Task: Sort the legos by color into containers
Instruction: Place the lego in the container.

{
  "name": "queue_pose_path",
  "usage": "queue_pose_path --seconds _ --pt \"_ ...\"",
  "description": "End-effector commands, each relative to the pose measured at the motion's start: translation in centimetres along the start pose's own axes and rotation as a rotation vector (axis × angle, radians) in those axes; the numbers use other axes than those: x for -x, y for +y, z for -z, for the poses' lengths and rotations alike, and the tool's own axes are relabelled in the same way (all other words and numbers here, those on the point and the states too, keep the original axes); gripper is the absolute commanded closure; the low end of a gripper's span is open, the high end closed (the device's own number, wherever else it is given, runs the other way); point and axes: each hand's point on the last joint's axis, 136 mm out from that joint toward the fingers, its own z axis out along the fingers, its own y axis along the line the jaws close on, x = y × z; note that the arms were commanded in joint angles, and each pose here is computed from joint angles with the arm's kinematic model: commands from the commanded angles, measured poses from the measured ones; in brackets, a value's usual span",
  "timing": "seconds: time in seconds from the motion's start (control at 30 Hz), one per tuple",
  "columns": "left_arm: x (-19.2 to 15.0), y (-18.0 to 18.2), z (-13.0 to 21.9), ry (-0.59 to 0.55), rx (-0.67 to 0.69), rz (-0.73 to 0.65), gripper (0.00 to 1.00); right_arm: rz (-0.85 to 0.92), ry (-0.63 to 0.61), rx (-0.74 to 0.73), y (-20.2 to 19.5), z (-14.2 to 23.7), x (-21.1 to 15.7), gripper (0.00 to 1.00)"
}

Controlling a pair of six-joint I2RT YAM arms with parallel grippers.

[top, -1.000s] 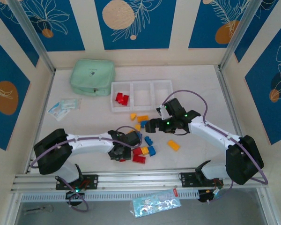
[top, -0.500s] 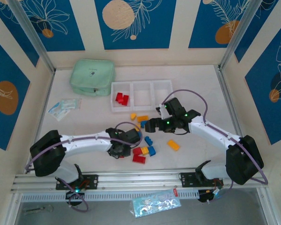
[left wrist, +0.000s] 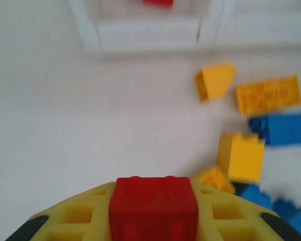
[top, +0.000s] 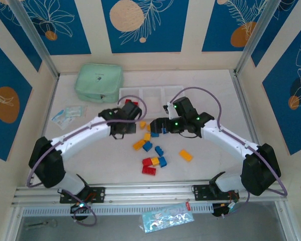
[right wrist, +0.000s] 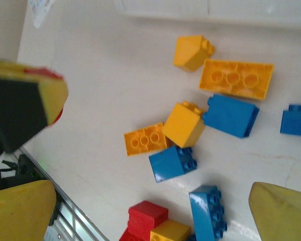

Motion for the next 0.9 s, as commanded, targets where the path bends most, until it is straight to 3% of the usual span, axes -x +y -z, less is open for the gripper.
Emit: queue_pose_path --seconds 0.0,0.23,0.43,0.57,0.77,0.87 --pt "4.2 -0.5 -2.0 -0.043 -0.003 -0.087 0.73 0.002 -0.062 0.000 0.7 0.2 2.3 0.01" --pt "10.5 0.0 -8.2 -0.032 0.066 -0.097 0.72 -0.030 -0.080 -0.018 -0.3 -0.1 3.8 0.01" --pt "15.3 0.2 -10.5 -0.097 0.065 -0.073 0.70 -0.041 -0.080 -0.027 -0.9 -0.1 4.0 0.01" --pt "16.6 0.5 -12.3 -0.083 0.087 -0.075 0.61 -0.049 -0.076 -0.027 -1.1 0.0 4.0 0.01" --pt "17.3 -0.1 -11.2 -0.094 0.040 -0.076 0.46 -0.028 -0.088 -0.028 -0.6 0.9 4.2 0.01" --pt "17.3 -0.3 -9.0 -0.095 0.009 -0.070 0.46 -0.016 -0.085 -0.031 -0.4 1.3 4.1 0.01"
